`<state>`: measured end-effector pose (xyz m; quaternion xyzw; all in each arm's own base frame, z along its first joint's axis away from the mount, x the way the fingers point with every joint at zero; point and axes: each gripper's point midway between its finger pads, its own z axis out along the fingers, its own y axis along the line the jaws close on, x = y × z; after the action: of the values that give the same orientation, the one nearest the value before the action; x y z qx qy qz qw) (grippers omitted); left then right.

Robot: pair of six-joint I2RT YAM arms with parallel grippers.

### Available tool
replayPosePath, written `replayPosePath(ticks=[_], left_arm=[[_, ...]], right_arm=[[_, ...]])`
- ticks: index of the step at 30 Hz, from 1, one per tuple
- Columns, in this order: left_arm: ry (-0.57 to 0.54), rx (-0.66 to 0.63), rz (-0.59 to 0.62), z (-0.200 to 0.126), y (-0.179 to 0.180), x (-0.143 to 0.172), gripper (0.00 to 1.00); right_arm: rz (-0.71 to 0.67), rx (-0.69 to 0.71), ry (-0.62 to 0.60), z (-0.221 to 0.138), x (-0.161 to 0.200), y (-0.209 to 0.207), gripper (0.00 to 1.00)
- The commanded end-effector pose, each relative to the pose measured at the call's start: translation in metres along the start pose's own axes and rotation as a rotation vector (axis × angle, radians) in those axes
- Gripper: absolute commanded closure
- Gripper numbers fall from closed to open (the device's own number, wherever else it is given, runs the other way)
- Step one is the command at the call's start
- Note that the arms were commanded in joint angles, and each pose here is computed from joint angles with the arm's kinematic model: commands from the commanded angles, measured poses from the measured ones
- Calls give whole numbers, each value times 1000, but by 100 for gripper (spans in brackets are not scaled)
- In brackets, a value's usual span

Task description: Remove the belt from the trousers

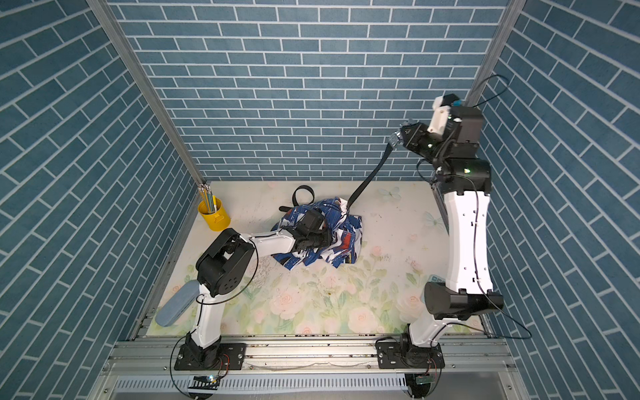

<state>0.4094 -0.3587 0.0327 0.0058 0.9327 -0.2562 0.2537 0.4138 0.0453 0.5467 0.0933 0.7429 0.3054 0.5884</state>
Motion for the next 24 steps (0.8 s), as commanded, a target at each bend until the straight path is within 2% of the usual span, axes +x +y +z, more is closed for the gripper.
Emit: replayPosePath(ticks=[1, 5, 8, 11, 18, 24], left_arm=[[155, -493, -132, -2, 153, 59, 100], [118, -585, -175, -15, 178, 48, 100], [99, -629, -231, -25, 195, 43, 100], [59, -696, -286, -39, 214, 36, 100], [14, -858, -311, -58, 238, 26, 100], [0, -1041, -330, -72, 254, 20, 100]], right_arm=[[-75, -177, -394, -106, -103, 59, 100], [-180, -52, -524, -158, -127, 49, 100], [-267, 153, -638, -191, -135, 35, 100], [-334, 350, -699, -215, -138, 17, 100], [-509, 662, -706, -247, -143, -6, 100], [-590, 898, -742, -276, -149, -11, 100]])
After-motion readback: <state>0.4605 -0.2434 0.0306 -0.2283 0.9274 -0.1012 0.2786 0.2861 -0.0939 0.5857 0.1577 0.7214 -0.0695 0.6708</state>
